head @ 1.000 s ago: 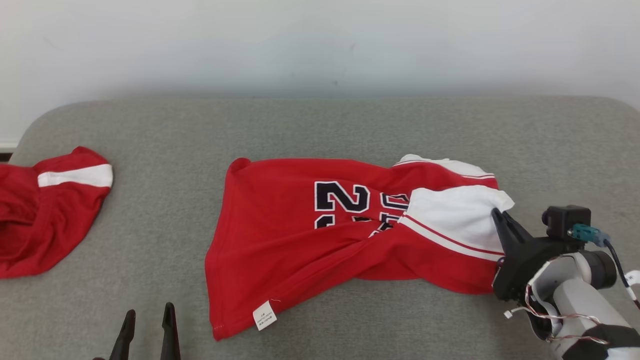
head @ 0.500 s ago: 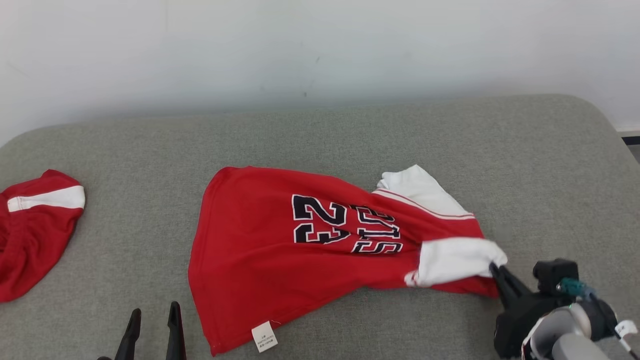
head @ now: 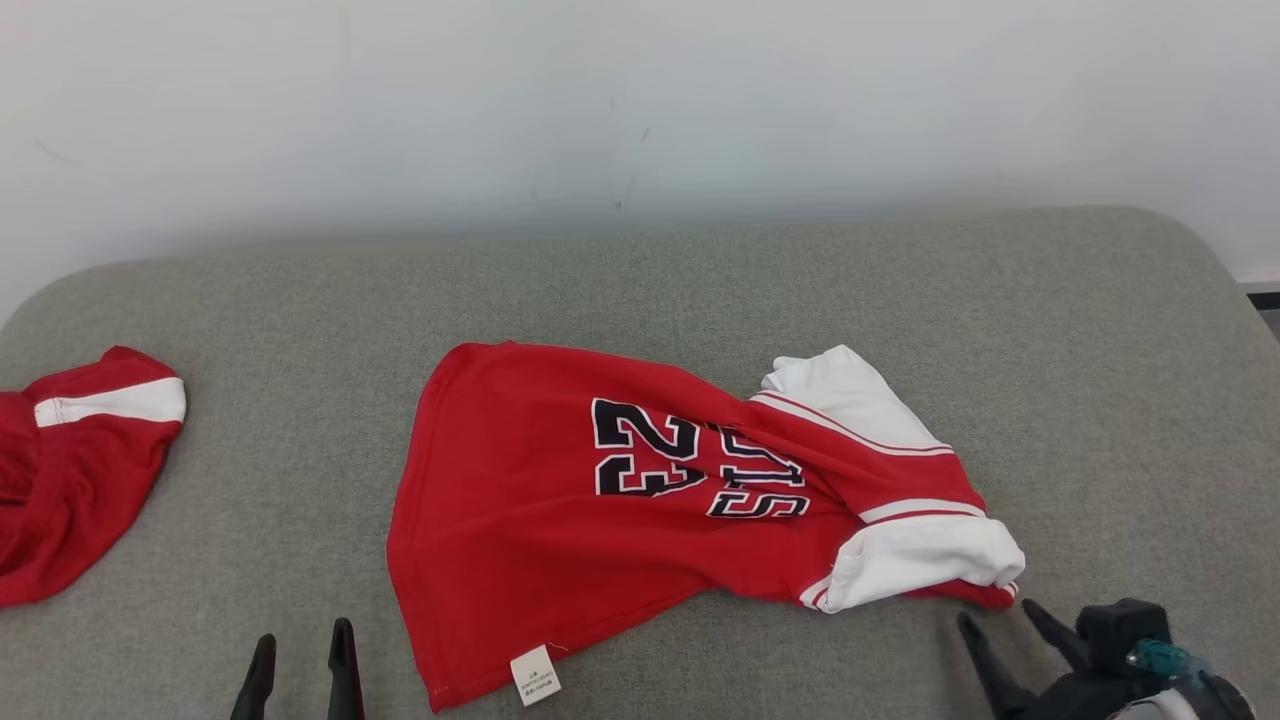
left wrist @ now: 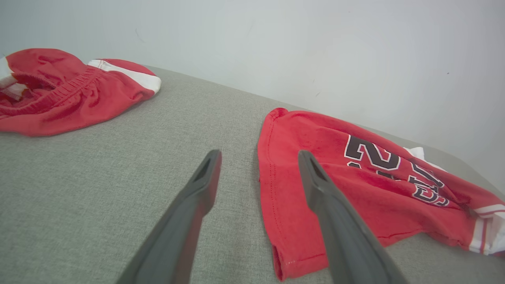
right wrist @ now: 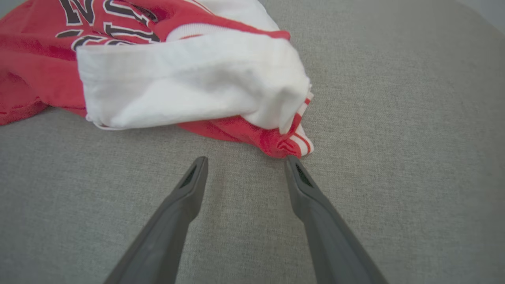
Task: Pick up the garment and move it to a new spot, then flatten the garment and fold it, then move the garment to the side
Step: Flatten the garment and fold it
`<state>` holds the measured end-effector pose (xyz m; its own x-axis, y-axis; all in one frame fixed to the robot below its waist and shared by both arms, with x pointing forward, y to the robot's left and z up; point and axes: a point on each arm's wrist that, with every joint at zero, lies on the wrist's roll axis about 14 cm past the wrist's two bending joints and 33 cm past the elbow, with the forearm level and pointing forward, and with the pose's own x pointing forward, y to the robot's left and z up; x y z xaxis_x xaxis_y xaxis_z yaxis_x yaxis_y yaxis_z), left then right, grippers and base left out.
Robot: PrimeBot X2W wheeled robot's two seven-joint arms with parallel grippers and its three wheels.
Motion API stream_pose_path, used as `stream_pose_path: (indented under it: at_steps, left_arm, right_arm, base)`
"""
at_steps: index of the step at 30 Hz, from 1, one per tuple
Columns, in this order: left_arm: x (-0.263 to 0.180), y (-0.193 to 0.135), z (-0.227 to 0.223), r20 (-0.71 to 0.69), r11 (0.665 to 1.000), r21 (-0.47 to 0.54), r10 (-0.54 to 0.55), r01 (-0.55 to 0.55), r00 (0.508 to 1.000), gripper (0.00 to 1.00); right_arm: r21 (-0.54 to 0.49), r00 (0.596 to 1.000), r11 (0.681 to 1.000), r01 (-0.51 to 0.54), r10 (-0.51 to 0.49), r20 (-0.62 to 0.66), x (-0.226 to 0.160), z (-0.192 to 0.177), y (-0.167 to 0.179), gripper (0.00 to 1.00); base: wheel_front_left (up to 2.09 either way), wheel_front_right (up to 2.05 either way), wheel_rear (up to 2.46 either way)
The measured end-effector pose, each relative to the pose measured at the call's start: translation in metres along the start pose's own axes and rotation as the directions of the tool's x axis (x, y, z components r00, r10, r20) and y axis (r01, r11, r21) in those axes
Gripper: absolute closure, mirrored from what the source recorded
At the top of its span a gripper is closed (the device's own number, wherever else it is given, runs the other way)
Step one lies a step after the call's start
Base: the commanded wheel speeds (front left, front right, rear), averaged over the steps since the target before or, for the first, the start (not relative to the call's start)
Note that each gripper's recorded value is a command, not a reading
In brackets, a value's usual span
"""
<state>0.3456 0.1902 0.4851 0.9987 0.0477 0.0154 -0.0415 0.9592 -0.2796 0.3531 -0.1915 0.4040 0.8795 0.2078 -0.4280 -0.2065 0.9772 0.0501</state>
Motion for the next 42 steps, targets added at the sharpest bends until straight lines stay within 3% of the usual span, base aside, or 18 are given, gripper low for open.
stream_pose_path:
  at_steps: [6,17,26,37,39,42]
  left_arm:
    - [-0.004,0.001,0.0,0.0,1.0,-0.005,0.004,-0.004,1.0,0.0]
    - [-0.003,-0.004,-0.001,-0.003,1.0,-0.009,-0.005,0.005,1.0,0.0]
    - [-0.004,-0.002,-0.006,-0.018,1.0,-0.014,0.005,-0.005,1.0,0.0]
    - [-0.003,0.0,-0.008,-0.023,1.0,-0.013,0.013,-0.013,1.0,0.0]
    - [-0.003,0.0,-0.008,-0.023,1.0,-0.013,0.012,-0.012,1.0,0.0]
    - [-0.004,-0.001,-0.007,-0.02,1.0,-0.014,0.009,-0.009,1.0,0.0]
  right_arm:
    - [0.048,0.994,0.997,0.067,-0.071,0.088,-0.006,0.036,-0.02,0.0]
    - [0.068,0.995,0.995,0.074,-0.068,-0.079,0.005,0.053,-0.021,0.0]
    - [0.068,0.974,0.997,0.027,-0.011,-0.227,0.016,0.034,-0.002,0.0]
    - [0.037,0.98,0.998,-0.041,0.047,-0.191,0.016,0.032,0.023,0.0]
    - [0.035,0.983,0.998,-0.045,0.051,-0.177,0.013,0.032,0.025,0.08]
    - [0.035,0.986,0.998,-0.046,0.051,-0.159,0.009,0.032,0.026,0.1]
  base:
    - [0.0,0.0,0.0]
    - [0.0,0.0,0.0]
    - [0.0,0.0,0.0]
    - [0.0,0.0,0.0]
    - [0.0,0.0,0.0]
    - [0.0,0.0,0.0]
